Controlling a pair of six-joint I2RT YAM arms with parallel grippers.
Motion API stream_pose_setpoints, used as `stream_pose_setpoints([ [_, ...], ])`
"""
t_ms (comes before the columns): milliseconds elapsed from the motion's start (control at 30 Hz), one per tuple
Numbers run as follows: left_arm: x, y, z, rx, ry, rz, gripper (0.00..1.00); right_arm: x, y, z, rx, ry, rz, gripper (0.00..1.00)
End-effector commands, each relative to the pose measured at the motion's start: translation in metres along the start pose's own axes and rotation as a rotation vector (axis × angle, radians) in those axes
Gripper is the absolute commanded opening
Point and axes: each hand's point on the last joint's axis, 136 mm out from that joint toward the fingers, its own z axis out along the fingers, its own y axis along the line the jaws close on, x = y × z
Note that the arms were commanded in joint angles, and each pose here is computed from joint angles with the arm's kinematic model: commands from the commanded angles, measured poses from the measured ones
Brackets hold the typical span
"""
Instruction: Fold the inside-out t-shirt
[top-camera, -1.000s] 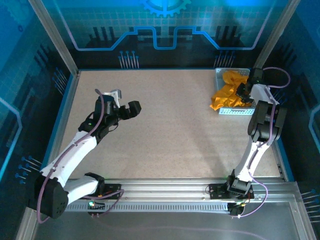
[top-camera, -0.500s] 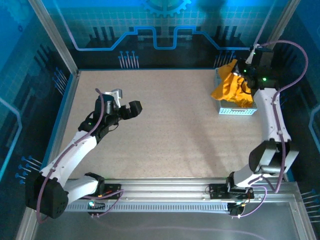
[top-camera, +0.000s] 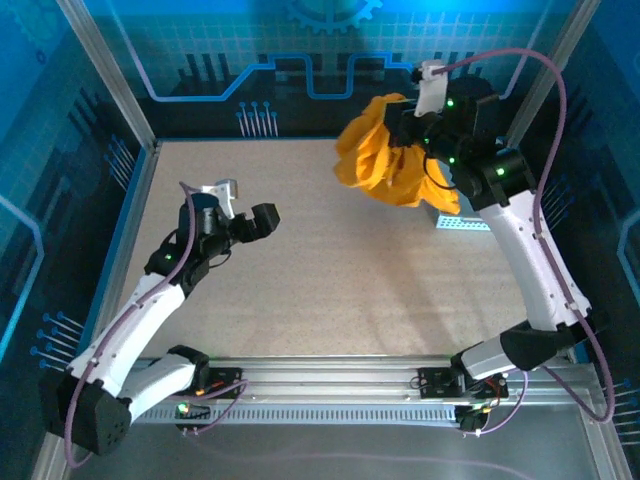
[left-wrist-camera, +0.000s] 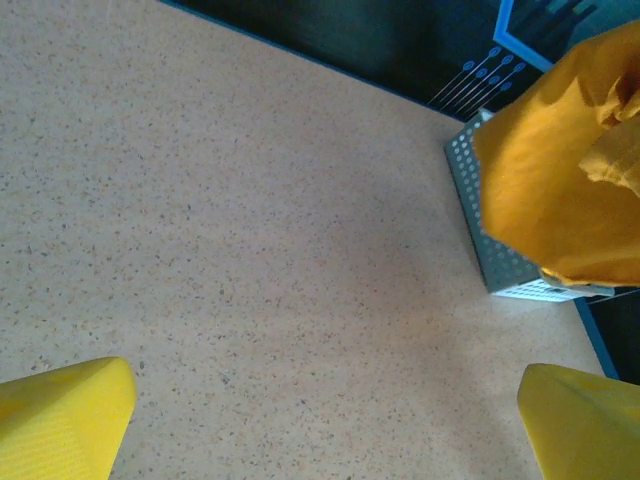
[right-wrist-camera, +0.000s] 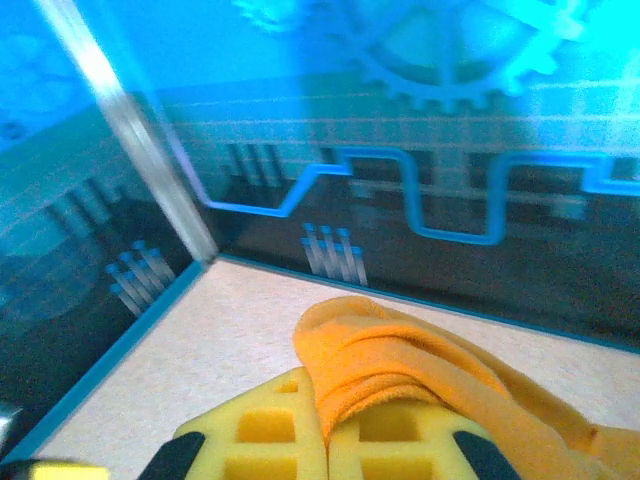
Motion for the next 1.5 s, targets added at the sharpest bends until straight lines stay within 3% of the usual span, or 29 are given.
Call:
stream_pose_setpoints([
  [0,-0.006,-0.01,-0.017,0.018,-0.027,0.047,0.99,0.029,0.022,0.009,-0.015,0.091,-0.066,0.01],
  [267,0.01,0.014,-0.028,-0.084,-0.014,0.011,0.99,0.198,0.077,0.093,-0.119,0.432,-0.083,0.05],
  [367,0.029,0.025,-0.023,-0.11,0.053,-0.018,0.99,0.256,0.076,0.119,-0.092,0.531,-0.028,0.04],
  [500,0.065,0.028,-0.012,-0.141,0.196,-0.007,0.98,0.305,0.07,0.142,-0.067,0.632,0.01,0.07],
  [567,0.088,0.022,-0.003,-0.146,0.282,0.025,0.95,0.317,0.061,0.149,-0.042,0.659,0.03,0.23],
  [667,0.112,0.01,0.005,-0.144,0.336,0.066,0.92,0.318,0.046,0.151,-0.033,0.669,0.086,0.38],
  [867,0.138,-0.024,0.022,-0.157,0.388,0.159,0.86,0.286,0.021,0.115,-0.035,0.594,0.124,0.61],
  [1033,0.169,-0.049,0.047,-0.192,0.478,0.271,0.86,0.288,-0.019,0.083,0.023,0.567,0.209,0.64],
  [1267,0.182,-0.029,0.079,-0.468,0.525,0.409,0.82,0.313,-0.051,0.06,0.071,0.563,0.259,0.64],
  [1400,0.18,-0.012,0.095,-0.594,0.508,0.446,0.72,0.322,-0.056,0.056,0.076,0.56,0.268,0.64],
  [1467,0.175,-0.001,0.097,-0.651,0.491,0.445,0.54,0.327,-0.054,0.058,0.059,0.565,0.269,0.63],
])
